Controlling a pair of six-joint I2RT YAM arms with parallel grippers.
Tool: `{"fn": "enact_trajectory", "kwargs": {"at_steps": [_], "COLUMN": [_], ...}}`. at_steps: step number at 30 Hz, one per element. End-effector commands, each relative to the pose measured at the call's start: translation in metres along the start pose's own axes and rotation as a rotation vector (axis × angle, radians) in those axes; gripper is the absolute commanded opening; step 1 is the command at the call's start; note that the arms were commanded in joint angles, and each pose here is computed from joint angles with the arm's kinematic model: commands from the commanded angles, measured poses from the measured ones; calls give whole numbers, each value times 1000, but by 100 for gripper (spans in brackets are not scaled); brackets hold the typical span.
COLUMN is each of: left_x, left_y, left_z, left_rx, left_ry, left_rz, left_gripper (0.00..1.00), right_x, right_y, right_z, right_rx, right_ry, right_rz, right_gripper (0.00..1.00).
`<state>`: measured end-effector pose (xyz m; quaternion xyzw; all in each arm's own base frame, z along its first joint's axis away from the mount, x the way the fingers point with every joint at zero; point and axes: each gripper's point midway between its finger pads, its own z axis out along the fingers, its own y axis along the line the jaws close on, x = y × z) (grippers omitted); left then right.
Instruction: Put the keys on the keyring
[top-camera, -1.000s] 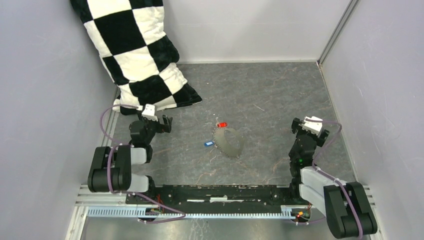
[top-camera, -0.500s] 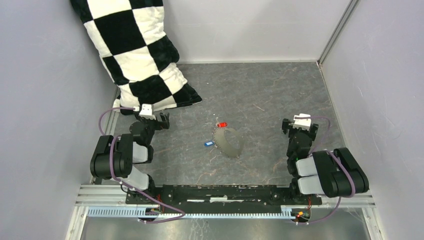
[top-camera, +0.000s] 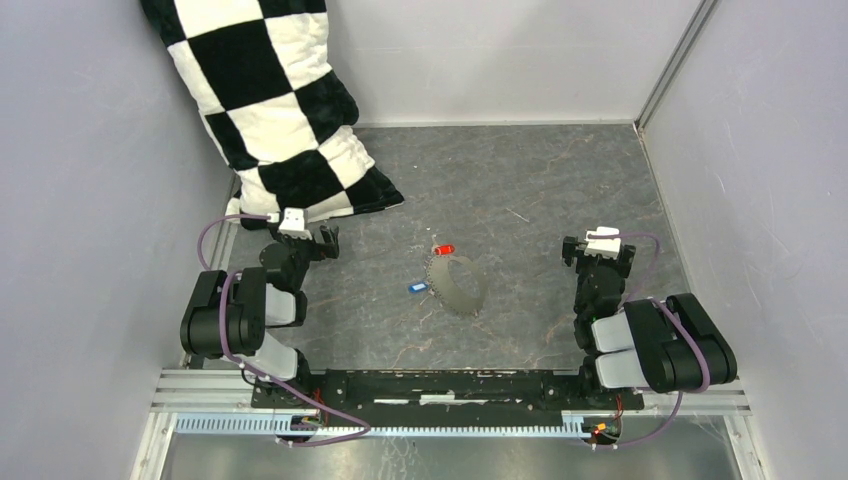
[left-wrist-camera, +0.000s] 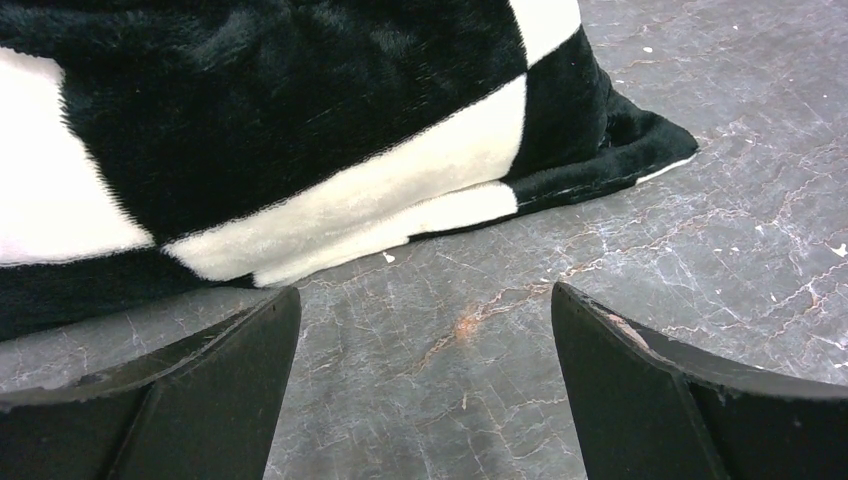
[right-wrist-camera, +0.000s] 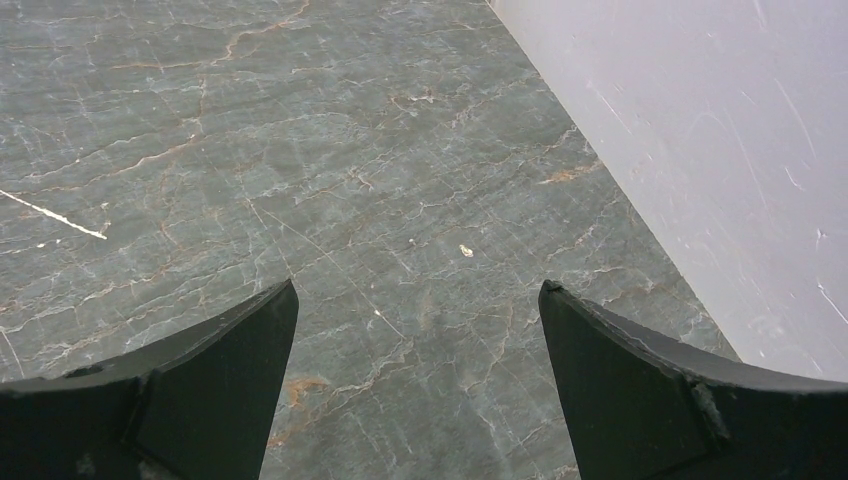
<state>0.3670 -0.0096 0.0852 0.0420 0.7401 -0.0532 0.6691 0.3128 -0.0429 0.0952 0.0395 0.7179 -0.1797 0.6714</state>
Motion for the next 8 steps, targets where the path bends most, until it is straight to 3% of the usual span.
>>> {"fn": "enact_trajectory", "kwargs": {"at_steps": [1,8], "left_x": [-8,-7], "left_y": [6,4], "left_z": [4,7], "left_rx": [-32,-54], "left_ry": [-26,-9], "left_rz": [-34,-13], "left_gripper": [100,100], "right_x": [16,16], "right_y": [-7,-7], "right_z": [-20,-20], "right_rx": [-9,-9], "right_ry": [17,17], "right_rz": [-21,-21], "right_gripper": [98,98]}}
